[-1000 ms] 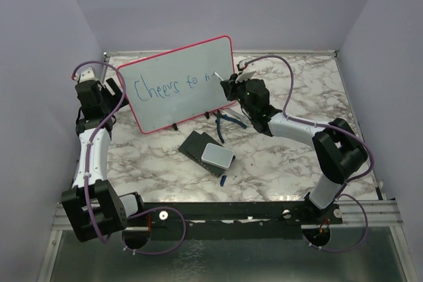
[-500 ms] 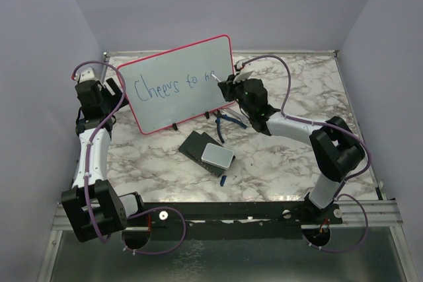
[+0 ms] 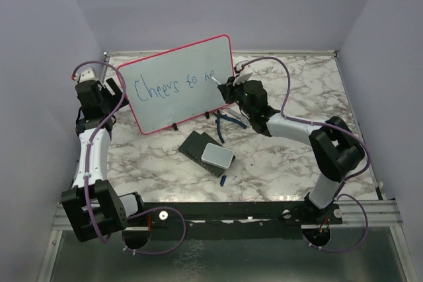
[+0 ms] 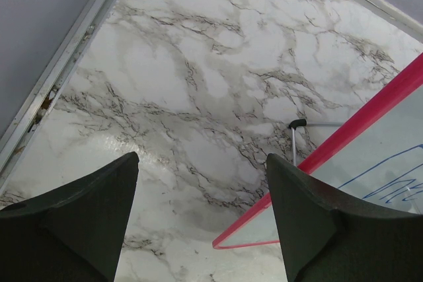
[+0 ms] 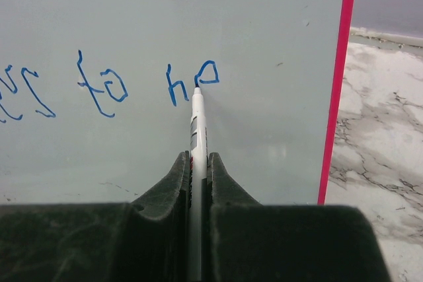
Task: Write a sentence on the whiteboard
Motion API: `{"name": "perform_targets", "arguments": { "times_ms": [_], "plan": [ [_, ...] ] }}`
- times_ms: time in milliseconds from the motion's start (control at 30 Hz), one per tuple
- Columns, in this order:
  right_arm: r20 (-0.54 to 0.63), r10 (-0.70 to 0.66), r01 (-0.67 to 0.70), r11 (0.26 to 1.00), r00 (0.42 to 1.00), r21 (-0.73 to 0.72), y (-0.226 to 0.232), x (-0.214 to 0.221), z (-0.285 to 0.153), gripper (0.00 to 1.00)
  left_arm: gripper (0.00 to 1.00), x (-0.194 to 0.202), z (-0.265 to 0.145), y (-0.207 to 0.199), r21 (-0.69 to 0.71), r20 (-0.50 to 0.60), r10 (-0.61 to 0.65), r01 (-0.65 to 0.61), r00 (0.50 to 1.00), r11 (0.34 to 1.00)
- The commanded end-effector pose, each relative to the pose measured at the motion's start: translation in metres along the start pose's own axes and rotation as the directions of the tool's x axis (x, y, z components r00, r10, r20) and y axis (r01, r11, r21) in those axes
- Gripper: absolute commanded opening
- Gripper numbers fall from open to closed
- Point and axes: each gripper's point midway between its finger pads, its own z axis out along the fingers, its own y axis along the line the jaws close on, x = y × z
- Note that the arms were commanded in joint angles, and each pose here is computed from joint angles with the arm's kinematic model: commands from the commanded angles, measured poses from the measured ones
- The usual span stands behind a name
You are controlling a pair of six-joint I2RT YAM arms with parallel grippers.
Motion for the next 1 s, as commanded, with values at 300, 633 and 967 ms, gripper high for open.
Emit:
{"name": "perform_targets", "arguments": {
  "times_ms": [300, 633, 967],
  "plan": [
    [-0.041, 0.002, 0.003, 0.994, 0.999, 0.11, -0.024, 0.016, -0.01, 0.01, 0.8, -0.005, -0.005, -0.006, 0.02, 0.028, 0.01, -0.011, 1.0, 1.0],
    [-0.012, 0.0, 0.002, 0.992, 1.0, 0.125, -0.026, 0.004, -0.011, 0.01, 0.8, -0.006, -0.005, -0.006, 0.018, 0.031, 0.01, -0.011, 0.999, 1.0],
    [0.061, -0.021, 0.017, 0.998, 0.998, 0.063, -0.016, -0.02, -0.034, 0.01, 0.8, -0.006, -0.006, -0.005, 0.014, 0.031, 0.009, -0.009, 0.999, 1.0]
  ]
}}
